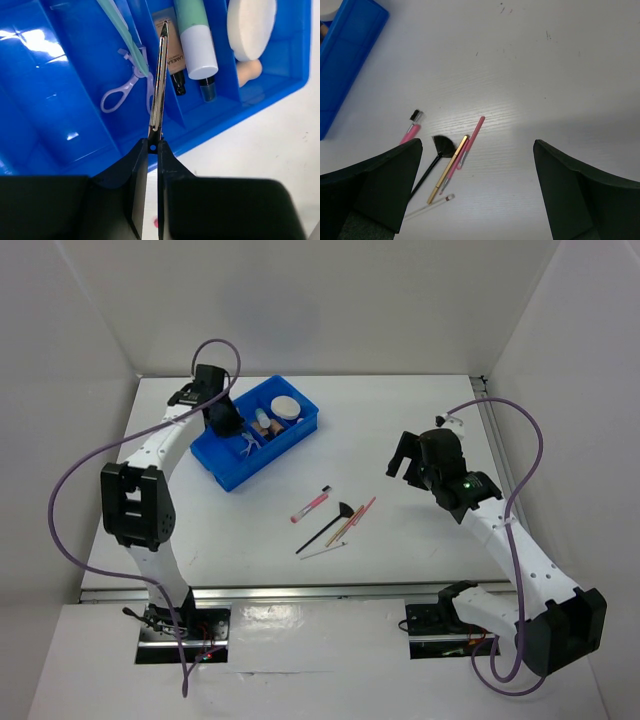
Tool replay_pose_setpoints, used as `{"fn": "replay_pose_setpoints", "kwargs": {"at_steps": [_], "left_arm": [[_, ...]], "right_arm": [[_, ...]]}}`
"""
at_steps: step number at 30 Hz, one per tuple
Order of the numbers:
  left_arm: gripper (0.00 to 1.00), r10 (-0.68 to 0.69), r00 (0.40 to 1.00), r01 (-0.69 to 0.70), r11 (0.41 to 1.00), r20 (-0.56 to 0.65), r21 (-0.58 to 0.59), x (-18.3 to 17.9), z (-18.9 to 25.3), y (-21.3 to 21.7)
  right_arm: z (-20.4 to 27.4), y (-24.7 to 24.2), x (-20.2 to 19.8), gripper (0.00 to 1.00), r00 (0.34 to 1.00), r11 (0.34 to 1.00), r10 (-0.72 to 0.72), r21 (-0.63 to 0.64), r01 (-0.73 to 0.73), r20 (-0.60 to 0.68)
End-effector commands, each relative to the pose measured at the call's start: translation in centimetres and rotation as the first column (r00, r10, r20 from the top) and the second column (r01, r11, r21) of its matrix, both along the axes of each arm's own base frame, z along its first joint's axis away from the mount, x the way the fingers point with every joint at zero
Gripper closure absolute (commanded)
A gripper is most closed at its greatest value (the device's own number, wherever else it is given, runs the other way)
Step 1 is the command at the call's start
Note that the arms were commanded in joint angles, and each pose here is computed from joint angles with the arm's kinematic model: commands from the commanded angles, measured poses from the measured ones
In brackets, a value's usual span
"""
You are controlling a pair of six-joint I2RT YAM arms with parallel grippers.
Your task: Organize the makeup
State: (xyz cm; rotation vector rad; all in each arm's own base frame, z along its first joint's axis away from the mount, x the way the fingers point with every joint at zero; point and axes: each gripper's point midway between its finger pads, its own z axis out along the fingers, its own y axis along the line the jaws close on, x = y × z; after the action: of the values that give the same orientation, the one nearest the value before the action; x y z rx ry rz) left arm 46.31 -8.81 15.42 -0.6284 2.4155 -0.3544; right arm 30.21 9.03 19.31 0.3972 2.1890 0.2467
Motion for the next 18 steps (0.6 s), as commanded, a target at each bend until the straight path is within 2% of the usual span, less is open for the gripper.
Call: {"fn": "replay_pose_setpoints", "kwargs": {"at_steps": [1, 6, 8, 9, 10, 13, 14, 17, 18], "left_arm": [[1.00, 0.055, 0.998, -0.055, 0.998, -0.022, -0.005, 1.2, -0.7, -0.6], [0.99, 0.094, 0.991, -0.096, 0.995, -0.091, -0.014, 1.6, -3.1, 0.1], [0.91, 0.094, 0.992, -0.096, 0.995, -0.086, -0.015, 1.7, -3.3, 0.1], [0.86, 0.095, 0.990, -0.096, 0.995, -0.105, -0.011, 1.5, -4.1, 0.1], [0.72, 0.095, 0.990, -0.096, 0.995, -0.106, -0.011, 1.5, -4.1, 0.1], [0.52, 0.077, 0.992, -0.077, 0.997, -0.103, 0.001, 1.4, -4.1, 0.2], [0.41, 0.070, 0.994, -0.070, 0.998, -0.079, 0.001, 1.4, -3.0, 0.2], [0.27, 0.058, 0.997, -0.056, 0.998, -0.051, 0.040, 0.9, -2.3, 0.1], [0.27, 0.062, 0.998, -0.060, 0.997, -0.023, 0.056, 0.9, -1.2, 0.4]], "right_arm": [[0.7, 0.0, 0.7, 0.00, 0.999, 1.000, -0.015, 0.015, 0.014, 0.034], [0.7, 0.0, 0.7, 0.00, 0.999, 1.000, -0.009, 0.008, 0.009, 0.034], [0.5, -0.1, 0.6, 0.00, 1.000, 1.000, -0.009, 0.004, 0.009, 0.025], [0.5, -0.1, 0.6, 0.00, 1.000, 1.000, -0.009, 0.004, 0.009, 0.025], [0.9, -0.1, 0.5, 0.00, 0.999, 1.000, -0.009, 0.008, 0.009, 0.035], [0.9, -0.1, 0.5, 0.00, 0.999, 1.000, -0.009, 0.008, 0.009, 0.035], [0.9, -0.1, 0.5, 0.00, 0.999, 1.000, -0.009, 0.008, 0.009, 0.035], [0.9, -0.1, 0.5, 0.00, 0.999, 1.000, -0.009, 0.008, 0.009, 0.035], [0.9, -0.1, 0.5, 0.00, 0.999, 1.000, -0.009, 0.008, 0.009, 0.035]]}}
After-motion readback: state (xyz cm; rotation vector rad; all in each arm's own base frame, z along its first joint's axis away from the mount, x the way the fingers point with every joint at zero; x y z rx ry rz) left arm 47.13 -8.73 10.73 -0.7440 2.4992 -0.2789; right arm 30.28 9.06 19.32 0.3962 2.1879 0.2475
